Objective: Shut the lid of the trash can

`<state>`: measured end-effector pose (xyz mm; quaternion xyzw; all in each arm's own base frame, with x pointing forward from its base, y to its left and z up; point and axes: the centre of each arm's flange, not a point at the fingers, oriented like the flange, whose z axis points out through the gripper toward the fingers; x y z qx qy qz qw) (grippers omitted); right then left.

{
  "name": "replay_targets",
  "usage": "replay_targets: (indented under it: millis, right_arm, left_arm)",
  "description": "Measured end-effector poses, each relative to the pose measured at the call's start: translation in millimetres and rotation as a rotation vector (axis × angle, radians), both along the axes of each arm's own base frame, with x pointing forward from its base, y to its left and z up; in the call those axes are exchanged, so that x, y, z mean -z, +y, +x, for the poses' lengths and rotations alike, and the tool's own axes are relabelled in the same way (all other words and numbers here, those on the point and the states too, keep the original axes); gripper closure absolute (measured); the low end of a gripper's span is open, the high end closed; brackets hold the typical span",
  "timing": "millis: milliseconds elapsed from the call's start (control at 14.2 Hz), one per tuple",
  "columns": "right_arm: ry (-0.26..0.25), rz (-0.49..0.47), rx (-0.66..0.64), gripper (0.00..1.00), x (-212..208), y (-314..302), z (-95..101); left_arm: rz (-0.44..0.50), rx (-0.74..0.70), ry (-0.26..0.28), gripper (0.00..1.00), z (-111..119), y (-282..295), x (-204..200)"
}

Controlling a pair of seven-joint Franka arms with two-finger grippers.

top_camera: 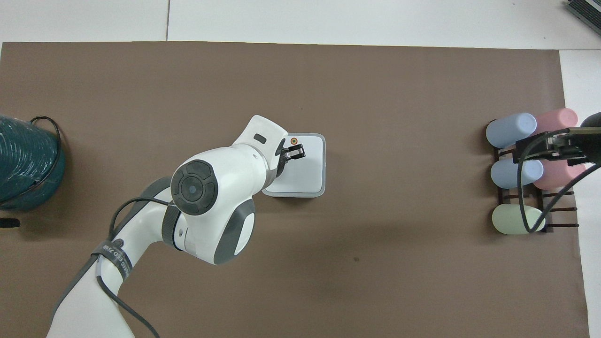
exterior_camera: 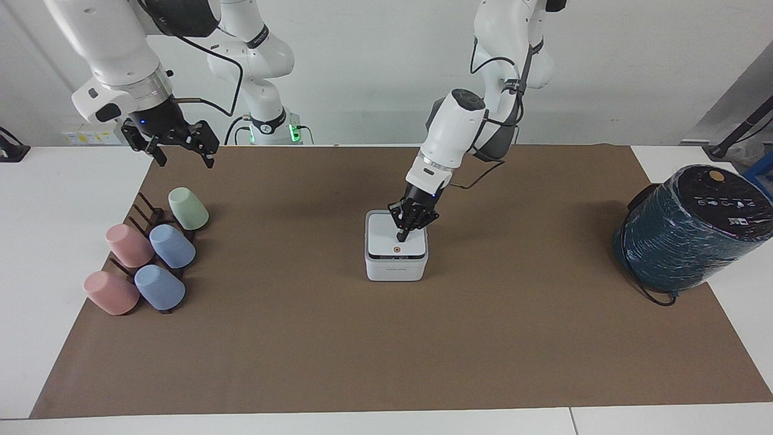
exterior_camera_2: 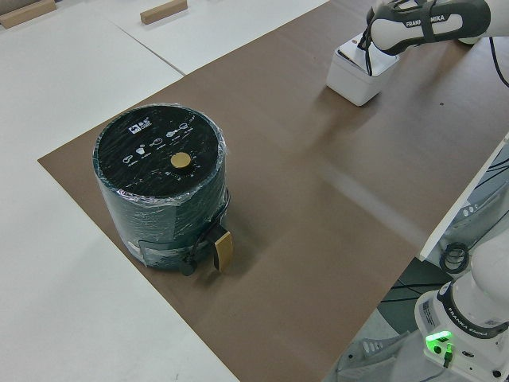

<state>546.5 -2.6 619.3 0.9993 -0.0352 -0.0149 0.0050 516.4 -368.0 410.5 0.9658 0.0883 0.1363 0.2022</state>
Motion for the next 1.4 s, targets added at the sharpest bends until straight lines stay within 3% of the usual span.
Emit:
replay_targets:
  millis: [1193,1404]
  right_arm:
    - [0.000,0.000,0.000,0.00,0.0,0.0,0.0]
    - [0.000,0.000,0.000,0.00,0.0,0.0,0.0]
  left_arm:
    - [-0.001,0.003,-0.002,0.96,7.4,-6.3,1.1]
    - [0.008,0.004,0.039,0.95,23.2,-2.2,-22.2]
